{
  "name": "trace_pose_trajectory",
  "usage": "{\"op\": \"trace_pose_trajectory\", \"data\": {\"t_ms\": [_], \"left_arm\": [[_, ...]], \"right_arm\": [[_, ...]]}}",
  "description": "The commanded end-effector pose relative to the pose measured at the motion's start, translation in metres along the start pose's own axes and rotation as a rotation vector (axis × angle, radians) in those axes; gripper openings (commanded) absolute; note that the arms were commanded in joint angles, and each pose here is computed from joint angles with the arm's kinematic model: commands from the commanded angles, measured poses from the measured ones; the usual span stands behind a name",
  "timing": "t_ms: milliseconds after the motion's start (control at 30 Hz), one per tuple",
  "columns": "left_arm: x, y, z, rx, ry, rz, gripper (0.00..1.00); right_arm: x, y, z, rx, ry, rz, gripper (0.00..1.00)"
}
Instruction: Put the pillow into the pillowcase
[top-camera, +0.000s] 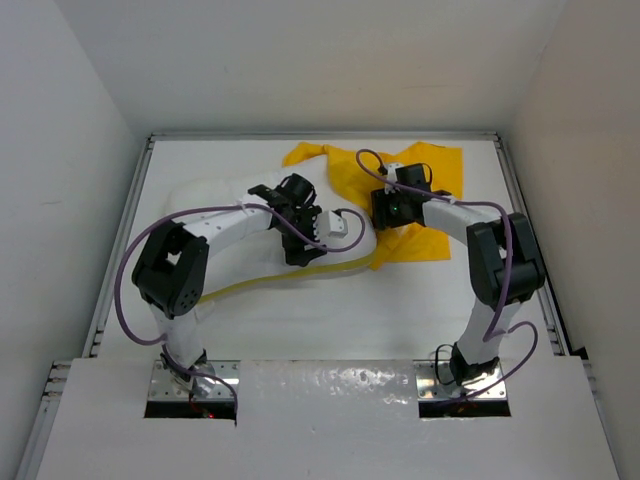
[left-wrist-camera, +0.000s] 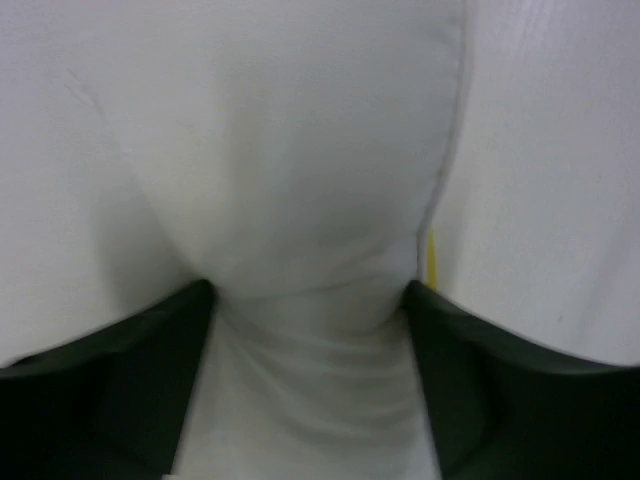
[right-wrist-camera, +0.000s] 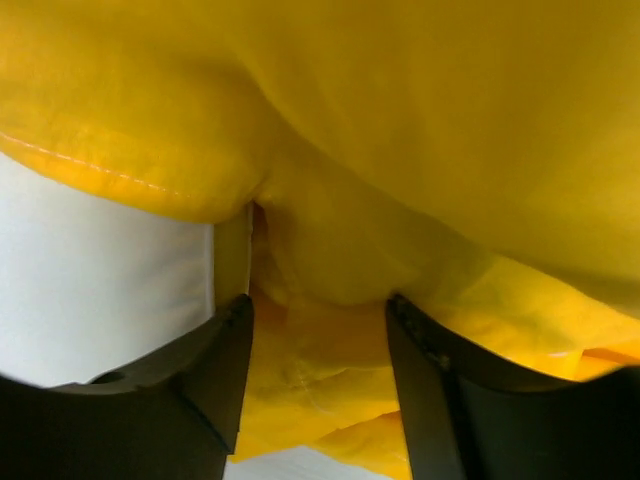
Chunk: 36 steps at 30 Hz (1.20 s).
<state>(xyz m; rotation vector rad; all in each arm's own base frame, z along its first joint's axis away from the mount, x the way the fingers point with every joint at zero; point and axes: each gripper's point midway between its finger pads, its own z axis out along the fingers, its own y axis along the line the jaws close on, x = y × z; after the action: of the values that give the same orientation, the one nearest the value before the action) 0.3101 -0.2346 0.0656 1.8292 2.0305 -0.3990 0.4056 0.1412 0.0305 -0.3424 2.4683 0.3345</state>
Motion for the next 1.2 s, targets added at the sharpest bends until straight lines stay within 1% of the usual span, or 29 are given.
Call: {"op": "trace_pose_trajectory", "data": {"t_ms": [0, 33, 67, 100, 133, 167, 233, 267, 300, 333, 367, 433, 467, 567, 600, 733, 833, 933, 967, 1000, 1033, 1100, 1167], "left_arm": [[-0.011, 0.008, 0.006, -0.043, -0.061, -0.030, 0.65], [-0.011, 0.008, 0.009, -0.040, -0.066, -0.039, 0.51], [-0.011, 0.007, 0.011, -0.034, -0.071, -0.058, 0.36], [-0.012, 0.006, 0.013, -0.027, -0.072, -0.065, 0.02], [-0.014, 0.007, 0.013, -0.024, -0.077, -0.073, 0.00], [-0.017, 0.003, 0.012, -0.004, -0.090, -0.081, 0.00], [-0.022, 0.001, 0.007, 0.009, -0.103, -0.081, 0.00], [-0.026, 0.004, 0.003, -0.010, -0.113, -0.102, 0.00], [-0.027, 0.005, 0.001, -0.019, -0.113, -0.121, 0.00], [-0.028, 0.009, -0.001, -0.035, -0.112, -0.118, 0.00], [-0.027, 0.013, -0.004, -0.062, -0.101, -0.137, 0.00], [-0.030, 0.022, -0.009, -0.094, -0.096, -0.154, 0.00], [-0.028, 0.025, -0.012, -0.110, -0.084, -0.159, 0.00], [-0.029, 0.036, -0.019, -0.152, -0.066, -0.151, 0.00], [-0.031, 0.040, -0.022, -0.166, -0.065, -0.148, 0.00], [-0.024, 0.057, -0.028, -0.233, -0.036, -0.134, 0.00], [-0.021, 0.062, -0.030, -0.257, -0.020, -0.121, 0.00], [-0.026, 0.063, -0.031, -0.254, -0.037, -0.111, 0.00], [-0.028, 0.062, -0.032, -0.246, -0.040, -0.109, 0.00], [-0.030, 0.060, -0.033, -0.239, -0.046, -0.102, 0.00], [-0.032, 0.060, -0.034, -0.232, -0.059, -0.101, 0.00], [-0.035, 0.059, -0.036, -0.232, -0.065, -0.093, 0.00], [-0.034, 0.058, -0.038, -0.229, -0.062, -0.085, 0.00]], "right_arm": [[-0.003, -0.001, 0.002, 0.003, -0.021, -0.010, 0.57], [-0.001, -0.002, 0.003, 0.007, -0.014, -0.015, 0.61], [0.004, -0.003, 0.005, 0.010, -0.002, -0.013, 0.62], [0.006, -0.003, 0.005, 0.013, 0.006, -0.010, 0.62], [0.007, -0.002, 0.007, 0.004, 0.014, -0.008, 0.60], [0.018, -0.003, 0.010, 0.004, 0.056, -0.004, 0.56], [0.026, -0.007, 0.014, 0.019, 0.093, 0.003, 0.40], [0.035, -0.009, 0.016, 0.024, 0.131, 0.009, 0.23], [0.039, -0.008, 0.015, 0.017, 0.149, 0.014, 0.08], [0.040, -0.008, 0.015, 0.017, 0.152, 0.015, 0.08], [0.041, -0.007, 0.014, 0.009, 0.154, 0.021, 0.00], [0.038, -0.005, 0.007, 0.000, 0.130, 0.016, 0.00], [0.027, -0.003, -0.002, -0.003, 0.092, 0.009, 0.00], [0.013, 0.003, -0.021, -0.017, 0.033, -0.015, 0.00], [0.002, 0.007, -0.038, -0.024, -0.017, -0.027, 0.00], [-0.020, 0.014, -0.070, -0.030, -0.174, -0.045, 0.00], [-0.021, 0.018, -0.083, -0.045, -0.210, -0.058, 0.00], [-0.016, 0.015, -0.079, -0.031, -0.211, -0.040, 0.00], [-0.012, 0.013, -0.076, -0.023, -0.199, -0.038, 0.06], [-0.007, 0.011, -0.071, -0.016, -0.177, -0.038, 0.22], [0.002, 0.009, -0.061, -0.014, -0.134, -0.030, 0.42], [0.003, 0.009, -0.053, -0.019, -0.097, -0.019, 0.49], [0.009, 0.007, -0.036, -0.020, -0.057, 0.006, 0.56]]}}
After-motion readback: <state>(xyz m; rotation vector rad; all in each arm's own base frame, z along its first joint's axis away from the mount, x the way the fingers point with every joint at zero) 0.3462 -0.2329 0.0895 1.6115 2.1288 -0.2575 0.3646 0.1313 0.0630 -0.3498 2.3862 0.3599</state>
